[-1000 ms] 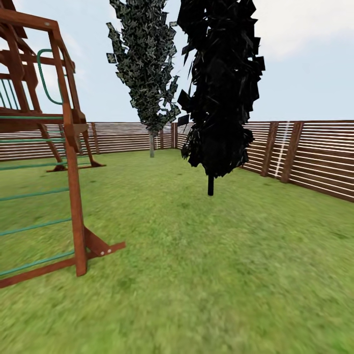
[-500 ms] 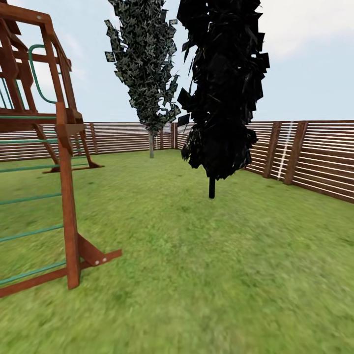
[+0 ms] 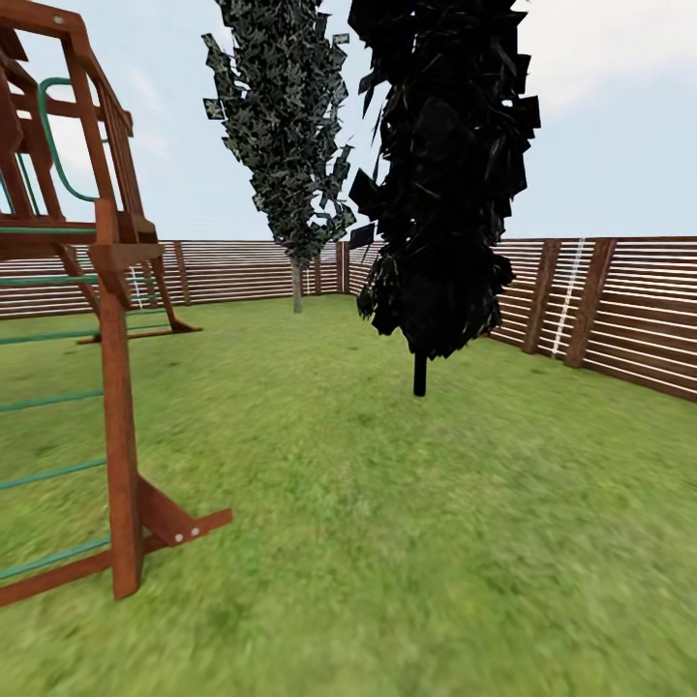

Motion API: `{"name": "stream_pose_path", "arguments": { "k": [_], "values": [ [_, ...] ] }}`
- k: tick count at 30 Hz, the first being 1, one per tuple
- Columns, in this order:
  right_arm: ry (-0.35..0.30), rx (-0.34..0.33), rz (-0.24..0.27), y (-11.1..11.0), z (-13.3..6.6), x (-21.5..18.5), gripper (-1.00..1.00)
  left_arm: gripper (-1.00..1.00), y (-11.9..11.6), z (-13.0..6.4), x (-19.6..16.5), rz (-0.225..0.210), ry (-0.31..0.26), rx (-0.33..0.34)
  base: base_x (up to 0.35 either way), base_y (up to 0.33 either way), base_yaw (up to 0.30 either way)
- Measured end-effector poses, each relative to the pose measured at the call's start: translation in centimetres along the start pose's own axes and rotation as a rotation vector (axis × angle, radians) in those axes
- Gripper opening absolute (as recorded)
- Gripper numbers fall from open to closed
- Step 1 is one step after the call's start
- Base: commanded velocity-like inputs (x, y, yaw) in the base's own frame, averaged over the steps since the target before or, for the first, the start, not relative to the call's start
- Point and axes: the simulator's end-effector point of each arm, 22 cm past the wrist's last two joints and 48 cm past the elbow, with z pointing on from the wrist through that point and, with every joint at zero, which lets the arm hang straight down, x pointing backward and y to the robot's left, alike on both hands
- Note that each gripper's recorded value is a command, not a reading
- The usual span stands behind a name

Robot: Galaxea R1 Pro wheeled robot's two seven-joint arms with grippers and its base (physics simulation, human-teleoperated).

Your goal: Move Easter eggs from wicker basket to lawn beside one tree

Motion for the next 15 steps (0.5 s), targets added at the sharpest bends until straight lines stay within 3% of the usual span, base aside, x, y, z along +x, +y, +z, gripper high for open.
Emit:
{"name": "stream_pose_path", "arguments": {
  "k": [15],
  "values": [
    [0.000, 0.001, 0.000, -0.01, 0.00, 0.00, 1.00, 1.00, 0.01, 0.00, 0.00, 0.000, 0.000, 0.000, 0.328, 0.000, 0.000]
  ]
}}
